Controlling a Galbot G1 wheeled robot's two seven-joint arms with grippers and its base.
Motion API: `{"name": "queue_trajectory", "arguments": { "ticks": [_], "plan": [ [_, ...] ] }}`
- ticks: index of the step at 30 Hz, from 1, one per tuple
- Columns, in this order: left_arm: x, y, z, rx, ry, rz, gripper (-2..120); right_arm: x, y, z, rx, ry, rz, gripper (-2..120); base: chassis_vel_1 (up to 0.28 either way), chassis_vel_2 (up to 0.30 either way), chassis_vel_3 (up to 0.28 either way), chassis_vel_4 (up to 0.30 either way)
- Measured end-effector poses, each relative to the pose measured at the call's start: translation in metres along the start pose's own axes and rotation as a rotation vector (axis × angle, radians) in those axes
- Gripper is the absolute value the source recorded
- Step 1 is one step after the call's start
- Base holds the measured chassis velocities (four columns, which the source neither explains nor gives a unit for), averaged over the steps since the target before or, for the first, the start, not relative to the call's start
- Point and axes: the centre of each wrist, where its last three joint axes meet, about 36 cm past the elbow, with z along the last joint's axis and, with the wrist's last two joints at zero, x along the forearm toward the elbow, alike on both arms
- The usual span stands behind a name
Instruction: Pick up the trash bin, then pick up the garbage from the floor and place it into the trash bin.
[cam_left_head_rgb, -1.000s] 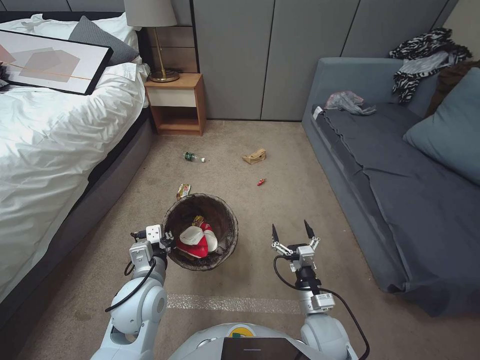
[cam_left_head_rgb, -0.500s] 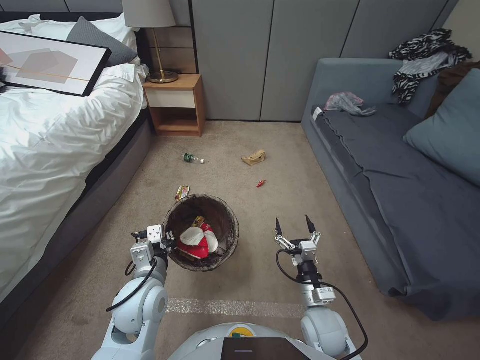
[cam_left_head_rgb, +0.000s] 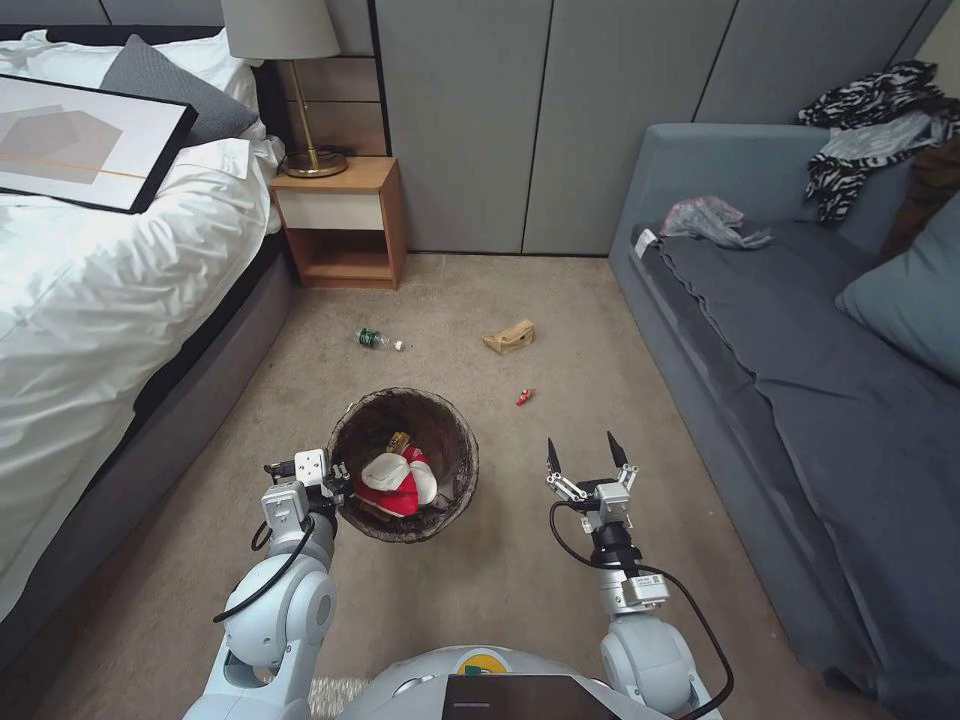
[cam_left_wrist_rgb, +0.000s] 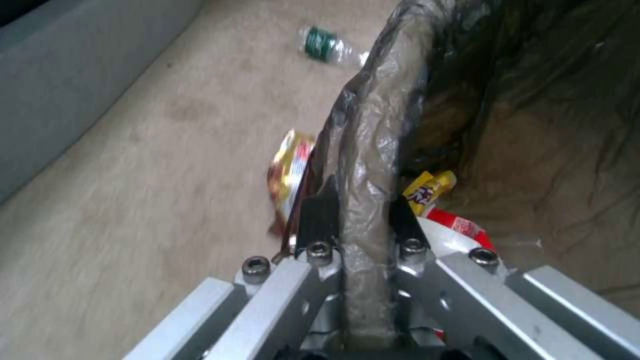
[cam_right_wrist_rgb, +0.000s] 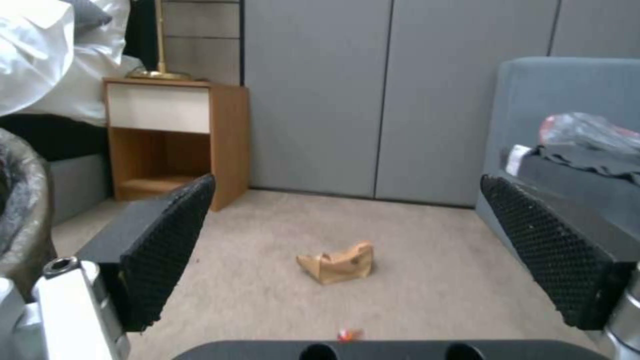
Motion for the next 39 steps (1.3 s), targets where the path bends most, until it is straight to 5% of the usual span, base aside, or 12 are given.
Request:
{"name": "queue_trajectory", "arguments": {
  "ticks": [30, 39],
  "plan": [
    [0.0005, -0.0001, -0.0015, 0.003, -0.005, 0.000, 0, -0.0032, 0.0036, 0.0004, -0.001, -0.006, -0.030, 95, -0.298, 0.293, 0.296, -0.293],
    [0.0005, -0.0001, -0.0014, 0.003, -0.005, 0.000, 0, -0.0030, 0.0036, 0.0005, -0.001, -0.006, -0.029, 95, -0.087, 0.087, 0.083, -0.083]
  ]
}}
